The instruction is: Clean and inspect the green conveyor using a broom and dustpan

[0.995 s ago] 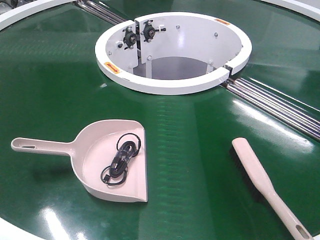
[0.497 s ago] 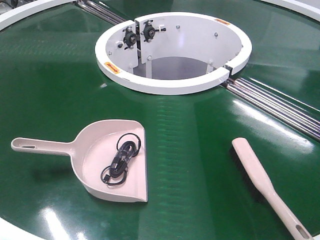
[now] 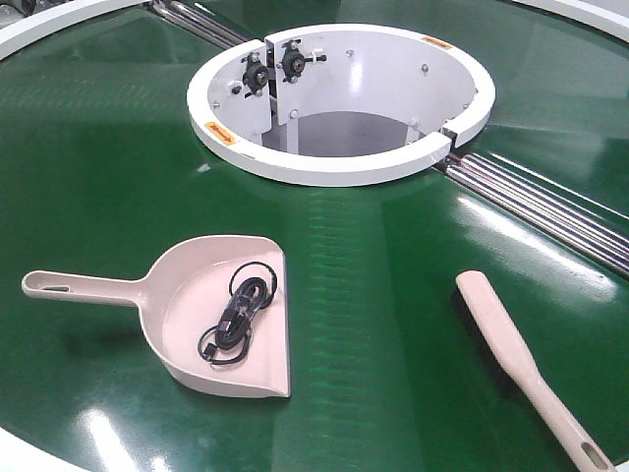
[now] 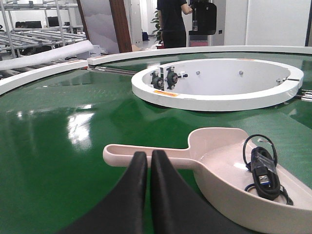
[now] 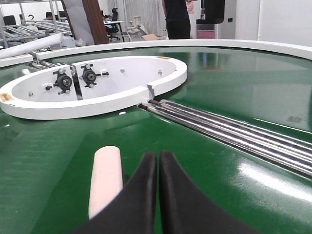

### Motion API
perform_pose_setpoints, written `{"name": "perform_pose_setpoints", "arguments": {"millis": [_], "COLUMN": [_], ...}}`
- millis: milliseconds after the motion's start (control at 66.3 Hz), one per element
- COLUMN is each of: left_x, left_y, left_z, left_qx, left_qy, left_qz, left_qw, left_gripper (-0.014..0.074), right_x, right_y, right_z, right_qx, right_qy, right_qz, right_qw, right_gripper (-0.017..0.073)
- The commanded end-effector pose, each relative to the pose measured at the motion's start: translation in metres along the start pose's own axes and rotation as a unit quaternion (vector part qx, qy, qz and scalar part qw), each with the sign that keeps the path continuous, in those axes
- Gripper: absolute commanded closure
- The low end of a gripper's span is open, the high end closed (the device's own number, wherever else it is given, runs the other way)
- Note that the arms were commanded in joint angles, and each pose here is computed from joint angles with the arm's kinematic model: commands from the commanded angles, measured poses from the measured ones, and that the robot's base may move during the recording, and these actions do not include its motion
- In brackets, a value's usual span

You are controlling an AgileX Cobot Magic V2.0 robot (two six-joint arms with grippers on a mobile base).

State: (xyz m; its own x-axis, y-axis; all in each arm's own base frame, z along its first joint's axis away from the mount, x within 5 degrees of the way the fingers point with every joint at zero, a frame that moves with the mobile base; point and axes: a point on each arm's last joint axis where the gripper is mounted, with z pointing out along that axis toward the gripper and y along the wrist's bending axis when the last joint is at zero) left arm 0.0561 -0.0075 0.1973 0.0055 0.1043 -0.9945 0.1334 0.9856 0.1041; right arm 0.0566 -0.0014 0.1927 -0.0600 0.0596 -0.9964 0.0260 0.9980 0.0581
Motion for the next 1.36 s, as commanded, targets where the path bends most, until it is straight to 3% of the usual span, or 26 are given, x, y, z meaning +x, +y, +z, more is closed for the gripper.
{"name": "perform_pose_setpoints", "arguments": {"millis": [0,1341], "left_x": [0.0036,0.0036], "left_y": [-0.0004,-0.0004], "left_z": [0.0002,0.0002], "left_qx": [-0.003,-0.003], "left_qy": [-0.026,-0.026], "left_qz": [-0.007,-0.007], "left_qw": [1.000,1.000], "left_gripper": [0.0600,0.0600], "right_x": [-0.0008,0.0003], "right_y": [-0.0001,-0.0002], "right_z": [-0.0004,-0.0004], "right_qx": [0.000,0.000], "right_qy": [-0.038,-0.032], "right_qz": [-0.006,-0.006], "right_qw": [0.999,0.999], "right_gripper": [0.0569,0.0569]}}
